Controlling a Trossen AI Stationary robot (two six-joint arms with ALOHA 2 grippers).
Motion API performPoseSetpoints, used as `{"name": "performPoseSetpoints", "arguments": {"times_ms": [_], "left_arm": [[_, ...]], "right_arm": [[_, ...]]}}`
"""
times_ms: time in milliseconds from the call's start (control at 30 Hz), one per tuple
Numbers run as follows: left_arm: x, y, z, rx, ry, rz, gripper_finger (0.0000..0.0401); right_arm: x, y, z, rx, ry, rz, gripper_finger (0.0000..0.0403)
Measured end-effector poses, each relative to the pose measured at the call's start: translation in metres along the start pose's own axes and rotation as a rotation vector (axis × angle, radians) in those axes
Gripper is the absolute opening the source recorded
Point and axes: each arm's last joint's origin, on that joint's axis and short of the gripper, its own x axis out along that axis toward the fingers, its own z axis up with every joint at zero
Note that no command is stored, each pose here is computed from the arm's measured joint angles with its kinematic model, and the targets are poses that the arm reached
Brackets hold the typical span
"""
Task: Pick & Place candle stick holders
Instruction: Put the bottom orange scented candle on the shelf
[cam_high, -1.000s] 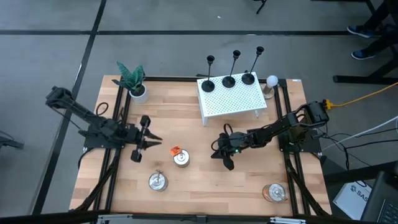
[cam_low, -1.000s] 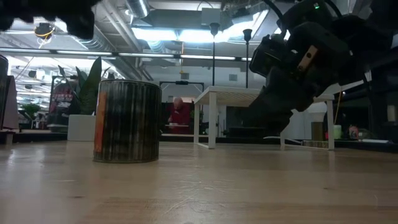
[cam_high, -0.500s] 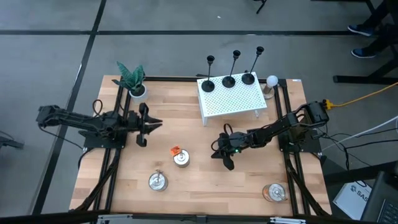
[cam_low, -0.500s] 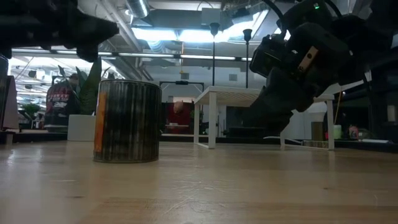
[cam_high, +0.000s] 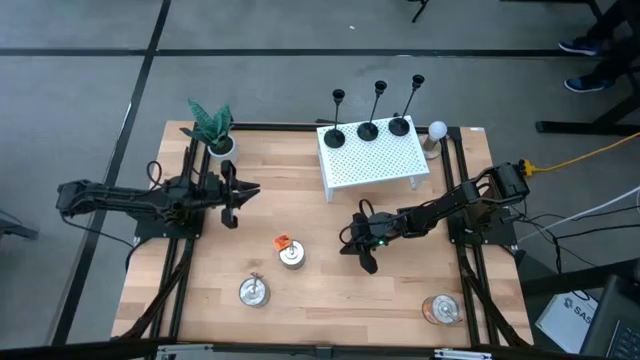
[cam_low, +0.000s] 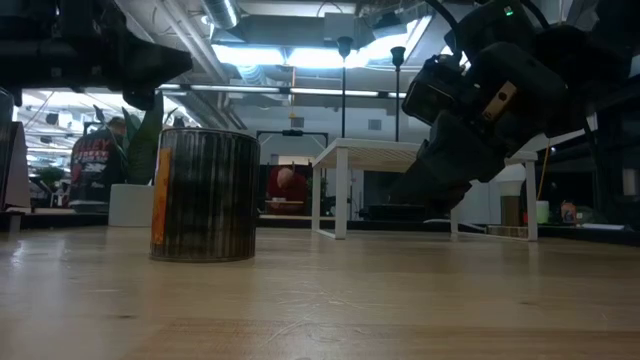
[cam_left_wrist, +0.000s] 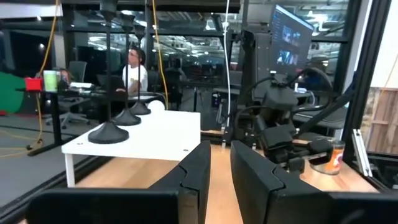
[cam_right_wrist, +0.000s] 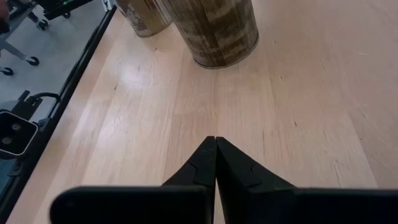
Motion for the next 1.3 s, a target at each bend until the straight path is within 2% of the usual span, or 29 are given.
{"name": "performPoseSetpoints", "arguments": {"times_ms": [200,400,800,1000,1200,1300], "left_arm": [[-0.002,0.003,-0.011,-0.048,0.117,0.024,0.0058],[-0.007,0.005,-0.005,-0.021,0.070,0.021,0.0058],[-0.024,0.013,-0.013,-0.054,0.150,0.085,0.0058],[-0.025,0.011,-0.012,-0.020,0.144,0.022,0.0058],[-0.025,0.011,-0.012,-0.036,0.147,0.023,0.0058],[-0.025,0.011,-0.012,-0.036,0.147,0.023,0.0058]], "right_arm": [[0.000,0.000,-0.001,-0.021,0.007,-0.003,0.0010],[0.000,-0.001,-0.001,-0.024,0.014,-0.006,0.0010],[0.000,-0.001,-0.001,-0.047,0.014,-0.006,0.0010],[0.000,-0.001,-0.001,-0.047,0.014,-0.006,0.0010],[0.000,0.001,-0.002,-0.050,0.044,0.067,0.0010],[0.000,0.003,-0.003,-0.097,0.060,0.117,0.0010]]}}
